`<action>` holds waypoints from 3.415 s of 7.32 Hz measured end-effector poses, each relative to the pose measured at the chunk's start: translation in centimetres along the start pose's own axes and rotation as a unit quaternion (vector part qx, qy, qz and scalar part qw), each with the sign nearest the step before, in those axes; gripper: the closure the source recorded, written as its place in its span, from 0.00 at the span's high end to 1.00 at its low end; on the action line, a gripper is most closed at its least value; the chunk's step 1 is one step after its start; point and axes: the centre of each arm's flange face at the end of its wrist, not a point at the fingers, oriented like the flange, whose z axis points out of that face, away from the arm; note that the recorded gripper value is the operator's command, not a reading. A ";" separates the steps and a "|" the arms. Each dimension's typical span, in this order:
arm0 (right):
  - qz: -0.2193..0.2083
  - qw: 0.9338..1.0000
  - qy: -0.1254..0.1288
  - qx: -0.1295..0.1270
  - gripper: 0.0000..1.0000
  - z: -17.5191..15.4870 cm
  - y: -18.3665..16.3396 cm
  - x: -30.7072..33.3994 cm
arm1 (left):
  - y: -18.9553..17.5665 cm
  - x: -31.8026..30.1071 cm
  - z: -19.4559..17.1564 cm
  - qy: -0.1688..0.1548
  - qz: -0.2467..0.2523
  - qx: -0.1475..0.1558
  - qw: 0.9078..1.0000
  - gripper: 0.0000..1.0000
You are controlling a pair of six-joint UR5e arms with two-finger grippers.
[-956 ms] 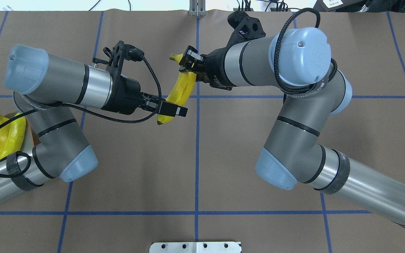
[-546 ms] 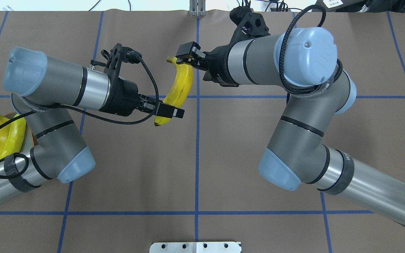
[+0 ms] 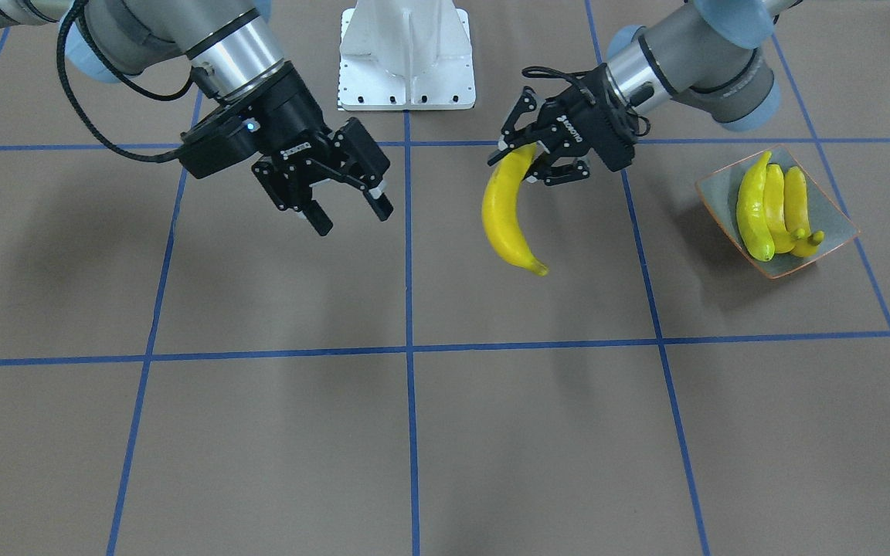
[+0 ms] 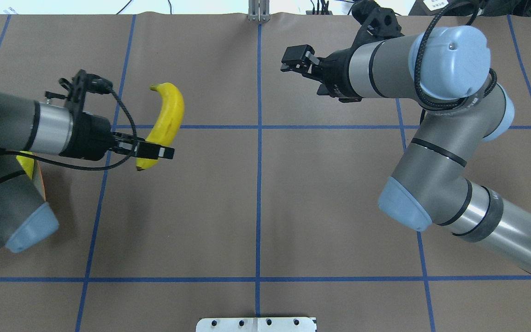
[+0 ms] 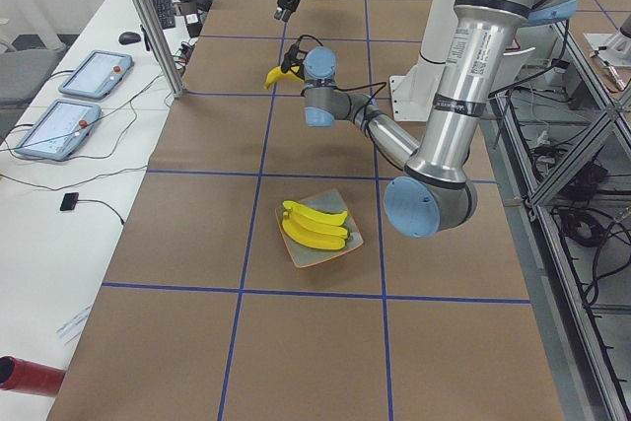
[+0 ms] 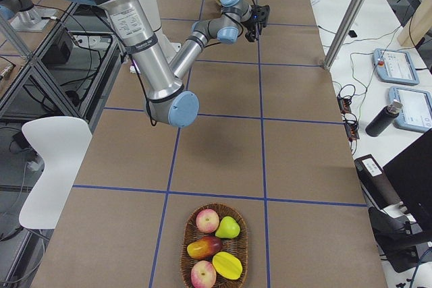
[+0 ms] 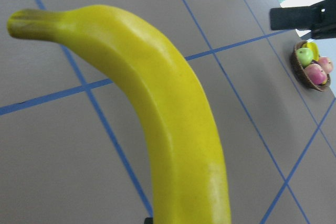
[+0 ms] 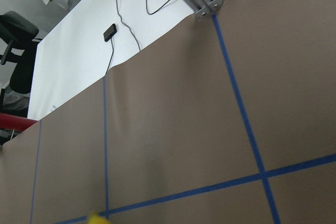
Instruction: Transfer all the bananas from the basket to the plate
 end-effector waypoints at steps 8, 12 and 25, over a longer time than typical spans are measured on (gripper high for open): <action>-0.186 0.966 0.179 -0.026 1.00 -7.3 -13.4 26.9 | 14.8 -23.8 -22.0 -0.261 0.162 -0.056 0.950 0.00; -0.249 0.947 0.190 -0.073 1.00 -14.3 -18.4 36.2 | 19.5 -31.2 -22.8 -0.321 0.184 -0.118 0.921 0.19; -0.244 0.947 0.193 -0.078 1.00 -16.5 -20.0 39.3 | 12.2 -29.3 -20.0 -0.272 0.190 -0.097 0.938 1.00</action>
